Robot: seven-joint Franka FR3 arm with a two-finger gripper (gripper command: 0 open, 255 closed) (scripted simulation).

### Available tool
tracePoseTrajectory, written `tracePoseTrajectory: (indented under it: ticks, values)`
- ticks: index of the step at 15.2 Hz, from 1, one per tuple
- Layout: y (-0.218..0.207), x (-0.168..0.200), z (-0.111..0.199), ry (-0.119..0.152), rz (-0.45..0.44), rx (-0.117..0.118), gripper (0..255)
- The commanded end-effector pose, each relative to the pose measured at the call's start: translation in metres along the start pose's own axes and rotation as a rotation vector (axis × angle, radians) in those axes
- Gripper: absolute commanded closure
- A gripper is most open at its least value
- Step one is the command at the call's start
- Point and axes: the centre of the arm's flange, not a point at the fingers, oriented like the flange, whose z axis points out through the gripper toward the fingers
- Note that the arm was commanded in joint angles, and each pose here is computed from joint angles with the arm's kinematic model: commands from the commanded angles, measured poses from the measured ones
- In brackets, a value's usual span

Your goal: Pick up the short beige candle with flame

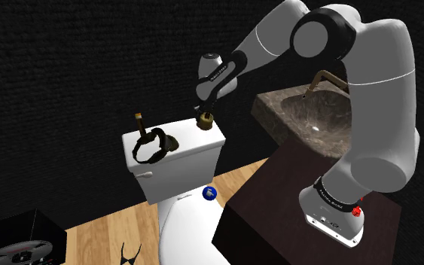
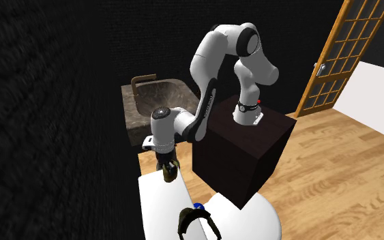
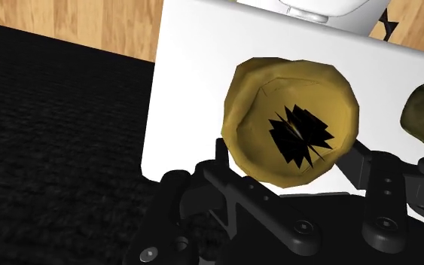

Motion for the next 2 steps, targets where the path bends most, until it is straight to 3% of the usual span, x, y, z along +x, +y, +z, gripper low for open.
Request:
tracePoseTrajectory:
  ticks: [1, 2]
  values:
    - [0.0004, 0.0006, -0.0061, 0.000, 0.000, 0.000, 255]
    - [0.0004, 0.0007, -0.0061, 0.000, 0.000, 0.000, 255]
